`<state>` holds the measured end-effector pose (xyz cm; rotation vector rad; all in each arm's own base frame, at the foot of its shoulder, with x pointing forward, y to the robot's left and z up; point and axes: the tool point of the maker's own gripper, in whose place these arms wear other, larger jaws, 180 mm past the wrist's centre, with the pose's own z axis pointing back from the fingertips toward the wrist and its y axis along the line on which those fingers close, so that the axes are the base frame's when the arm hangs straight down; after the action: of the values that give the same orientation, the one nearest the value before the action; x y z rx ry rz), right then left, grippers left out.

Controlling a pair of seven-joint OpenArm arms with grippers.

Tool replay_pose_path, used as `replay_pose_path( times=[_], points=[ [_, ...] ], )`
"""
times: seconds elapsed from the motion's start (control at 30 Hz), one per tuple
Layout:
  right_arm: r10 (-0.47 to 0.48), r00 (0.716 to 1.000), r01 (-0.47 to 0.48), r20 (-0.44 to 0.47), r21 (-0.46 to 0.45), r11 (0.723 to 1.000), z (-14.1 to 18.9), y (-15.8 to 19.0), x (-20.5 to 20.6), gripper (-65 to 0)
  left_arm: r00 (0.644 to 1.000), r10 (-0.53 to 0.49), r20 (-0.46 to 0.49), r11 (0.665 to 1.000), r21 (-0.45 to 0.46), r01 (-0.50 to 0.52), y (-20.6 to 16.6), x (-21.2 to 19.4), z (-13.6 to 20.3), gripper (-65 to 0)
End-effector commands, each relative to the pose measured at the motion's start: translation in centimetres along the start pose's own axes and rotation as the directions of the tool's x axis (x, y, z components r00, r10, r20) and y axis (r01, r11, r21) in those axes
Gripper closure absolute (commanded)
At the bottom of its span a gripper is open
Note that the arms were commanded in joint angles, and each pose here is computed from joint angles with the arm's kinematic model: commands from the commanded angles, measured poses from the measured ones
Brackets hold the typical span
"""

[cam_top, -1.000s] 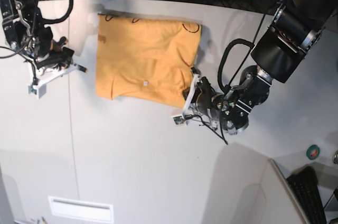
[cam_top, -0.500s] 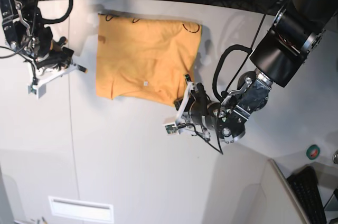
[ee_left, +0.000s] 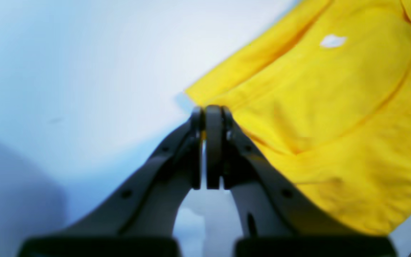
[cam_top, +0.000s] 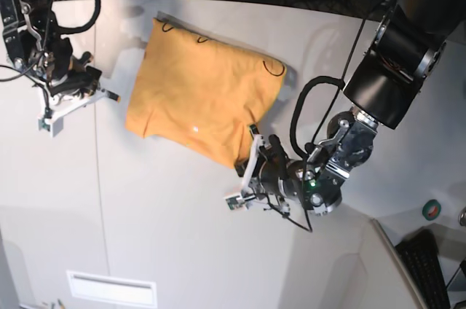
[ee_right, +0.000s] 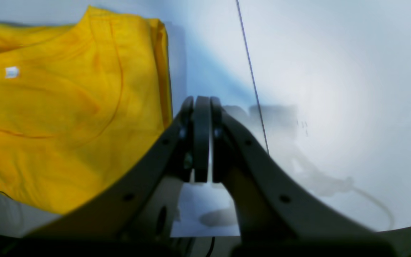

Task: Layout the t-shirt on the table in an organized manner, then fold the t-shirt properly
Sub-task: 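Tuck and straighten the shirt's corner with the left gripper, then press the shirt's edges with both grippers to square it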

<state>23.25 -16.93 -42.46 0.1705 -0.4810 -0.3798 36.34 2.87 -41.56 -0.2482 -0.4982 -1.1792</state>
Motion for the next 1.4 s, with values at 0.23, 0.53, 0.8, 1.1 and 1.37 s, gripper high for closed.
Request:
replay_pose_path(
  times=[0.23,0.53,0.8,1.1,1.37],
  points=[
    [0.018,0.999,-0.019,0.048,0.017,1.0,0.5,0.6,1.6,0.0,0.997,0.021,0.072,0.999,-0.03,-0.019,-1.0,2.2,-2.9,0.0],
    [0.058,0.998,-0.058,0.017,0.037,0.998,0.3,1.6,0.3,0.0,0.985,0.058,0.162,0.998,0.01,-0.06,1.2,4.2,-1.7,0.0],
    [0.217,0.976,-0.217,0.017,0.166,0.962,-0.2,8.4,0.3,0.0,0.986,0.059,0.159,0.998,0.009,-0.061,1.2,4.1,-1.8,0.0],
    [0.278,0.959,-0.282,0.051,0.216,0.935,-1.0,12.5,1.9,-1.2,0.986,0.067,0.154,0.997,0.013,-0.07,1.4,3.6,-1.7,0.0],
    [0.477,0.879,-0.456,0.0,0.288,0.842,-1.8,15.6,0.8,-12.0,0.987,0.062,0.15,0.998,0.009,-0.064,1.2,3.6,-1.8,0.0]
  ],
)
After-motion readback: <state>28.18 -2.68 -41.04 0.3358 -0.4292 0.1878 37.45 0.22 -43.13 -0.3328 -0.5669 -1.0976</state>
